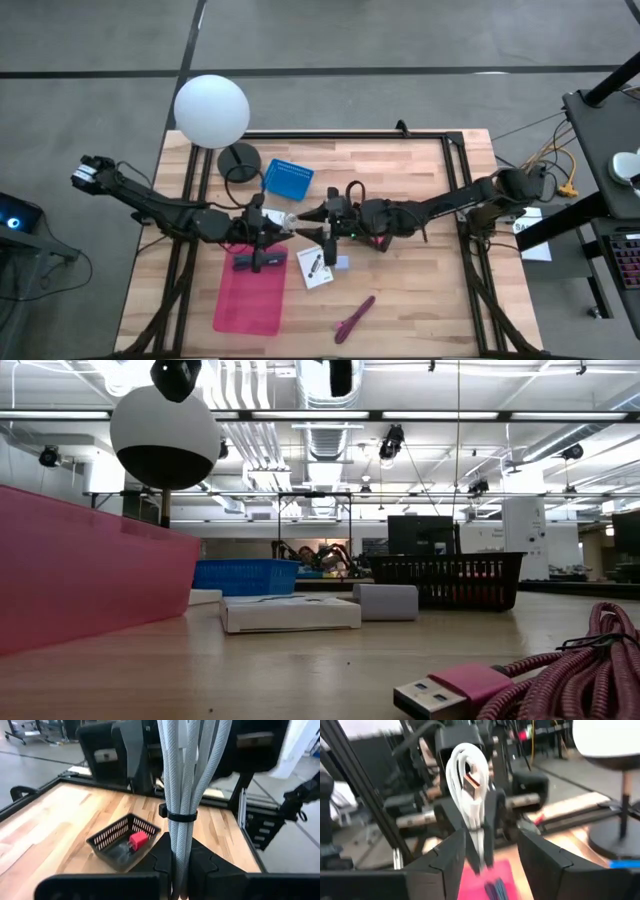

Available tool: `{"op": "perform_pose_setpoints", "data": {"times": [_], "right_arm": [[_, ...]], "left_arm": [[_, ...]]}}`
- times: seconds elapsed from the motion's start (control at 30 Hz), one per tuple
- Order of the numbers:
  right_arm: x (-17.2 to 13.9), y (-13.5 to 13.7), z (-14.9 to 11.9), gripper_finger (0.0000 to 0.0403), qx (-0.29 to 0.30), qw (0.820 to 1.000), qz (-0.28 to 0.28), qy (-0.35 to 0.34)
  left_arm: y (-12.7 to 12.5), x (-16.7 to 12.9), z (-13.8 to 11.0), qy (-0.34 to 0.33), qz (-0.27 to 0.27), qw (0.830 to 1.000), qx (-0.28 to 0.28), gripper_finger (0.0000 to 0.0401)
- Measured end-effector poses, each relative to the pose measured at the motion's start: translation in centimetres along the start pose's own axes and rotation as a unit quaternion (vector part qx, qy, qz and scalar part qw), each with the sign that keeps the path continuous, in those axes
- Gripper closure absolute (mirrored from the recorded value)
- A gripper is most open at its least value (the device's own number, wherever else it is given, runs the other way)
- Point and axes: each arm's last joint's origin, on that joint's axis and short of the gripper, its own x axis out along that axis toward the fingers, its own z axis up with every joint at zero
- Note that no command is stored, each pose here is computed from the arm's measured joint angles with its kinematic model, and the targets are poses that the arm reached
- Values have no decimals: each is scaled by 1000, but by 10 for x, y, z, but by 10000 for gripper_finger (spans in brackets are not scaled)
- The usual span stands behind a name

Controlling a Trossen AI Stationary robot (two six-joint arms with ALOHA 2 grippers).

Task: Pick and place items into bin
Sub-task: Put the white charger cable into the pink bin

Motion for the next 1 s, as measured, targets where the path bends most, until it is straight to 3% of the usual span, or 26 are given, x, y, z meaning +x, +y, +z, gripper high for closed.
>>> {"op": "perform_pose_setpoints", "data": {"times": [0.23, 0.37, 0.67, 1.0], "right_arm": [[-28, -3, 10, 223, -25, 993, -37, 106], [-38, -5, 12, 223, -33, 988, -53, 141], [-39, -8, 6, 223, -39, 984, -62, 161], [-35, -12, -8, 223, -46, 978, -72, 189]], "left_arm": [[5, -13, -8, 73, -31, 997, 16, 395], [10, -17, -23, 157, -20, 987, -19, 395], [17, -20, -60, 342, -2, 939, -35, 396], [11, -1, -90, 449, -27, 893, -35, 396]]}}
